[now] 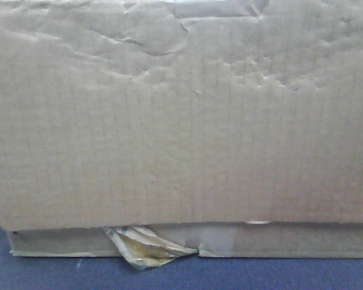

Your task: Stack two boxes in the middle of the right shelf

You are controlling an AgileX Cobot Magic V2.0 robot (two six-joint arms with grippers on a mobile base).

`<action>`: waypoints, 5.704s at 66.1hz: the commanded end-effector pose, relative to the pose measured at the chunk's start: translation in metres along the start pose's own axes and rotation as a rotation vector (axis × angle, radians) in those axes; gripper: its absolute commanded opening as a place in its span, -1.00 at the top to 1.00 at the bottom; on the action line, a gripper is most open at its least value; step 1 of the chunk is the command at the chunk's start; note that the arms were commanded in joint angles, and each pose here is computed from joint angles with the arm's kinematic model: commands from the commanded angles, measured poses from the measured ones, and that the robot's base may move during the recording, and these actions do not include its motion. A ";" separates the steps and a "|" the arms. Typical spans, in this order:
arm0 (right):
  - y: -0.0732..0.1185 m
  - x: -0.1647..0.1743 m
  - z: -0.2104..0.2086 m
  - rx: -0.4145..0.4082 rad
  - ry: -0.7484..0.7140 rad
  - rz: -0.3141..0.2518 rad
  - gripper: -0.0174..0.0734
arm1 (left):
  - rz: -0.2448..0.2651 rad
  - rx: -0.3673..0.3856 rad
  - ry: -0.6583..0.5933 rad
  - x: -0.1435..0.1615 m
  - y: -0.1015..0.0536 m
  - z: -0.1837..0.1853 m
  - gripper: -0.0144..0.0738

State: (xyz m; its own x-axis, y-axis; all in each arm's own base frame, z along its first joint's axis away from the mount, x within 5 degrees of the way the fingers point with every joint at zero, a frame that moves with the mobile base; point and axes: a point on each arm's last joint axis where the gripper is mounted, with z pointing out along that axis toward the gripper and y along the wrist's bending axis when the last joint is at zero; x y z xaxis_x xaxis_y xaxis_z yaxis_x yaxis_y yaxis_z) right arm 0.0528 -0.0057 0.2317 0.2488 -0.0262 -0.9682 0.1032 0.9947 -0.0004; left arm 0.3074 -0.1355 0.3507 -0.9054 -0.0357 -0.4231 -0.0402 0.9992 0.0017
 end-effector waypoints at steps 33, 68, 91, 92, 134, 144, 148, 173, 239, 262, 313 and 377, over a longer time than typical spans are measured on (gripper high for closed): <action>0.013 -0.056 0.007 -0.101 0.508 0.209 0.99 | 0.006 0.000 0.005 0.000 -0.001 0.003 -0.05; 0.002 -0.107 0.112 -0.022 1.004 -0.003 0.93 | 0.006 0.000 0.005 0.000 -0.001 0.003 -0.05; 0.021 -0.132 0.208 0.024 1.195 0.034 0.93 | 0.006 0.000 0.005 0.000 -0.001 0.003 -0.05; 0.025 -0.130 0.213 0.023 1.215 0.026 0.93 | 0.006 0.000 0.005 0.000 -0.001 0.003 -0.05; 0.096 -0.105 0.274 -0.128 1.274 0.036 0.93 | 0.012 -0.014 -0.003 -0.001 0.001 0.003 -0.05; 0.096 -0.105 0.274 -0.129 1.277 0.038 0.93 | 0.014 -0.020 -0.007 -0.001 0.001 0.003 -0.05; 0.098 -0.105 0.274 -0.139 1.281 0.052 0.93 | 0.014 -0.020 -0.007 -0.001 0.001 0.003 -0.05; 0.101 -0.101 0.275 -0.150 1.296 0.073 0.06 | 0.015 -0.021 -0.008 -0.001 0.001 0.003 -0.05; 0.118 -0.048 0.268 -0.107 1.459 0.006 -0.09 | 0.016 -0.023 -0.009 -0.001 0.001 0.003 -0.05; 0.121 -0.048 0.267 -0.097 1.447 -0.030 -0.09 | 0.016 -0.024 -0.009 -0.001 0.001 0.003 -0.05; 0.120 -0.040 0.265 -0.074 1.473 -0.034 0.99 | 0.015 -0.020 0.023 -0.002 -0.003 0.013 0.93; 0.115 -0.185 0.264 -0.084 0.669 0.051 0.99 | -0.122 -0.115 -0.675 -0.014 0.049 -0.162 0.93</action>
State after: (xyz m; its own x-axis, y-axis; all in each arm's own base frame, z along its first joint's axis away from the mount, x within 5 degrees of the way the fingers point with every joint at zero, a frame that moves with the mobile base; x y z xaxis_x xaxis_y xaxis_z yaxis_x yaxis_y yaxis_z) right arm 0.2783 0.0987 0.4483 -0.5330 0.0893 -0.8414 0.0145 0.9952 0.0965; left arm 0.2607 -0.1051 0.4747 -0.5367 -0.0908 -0.8389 -0.1425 0.9897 -0.0159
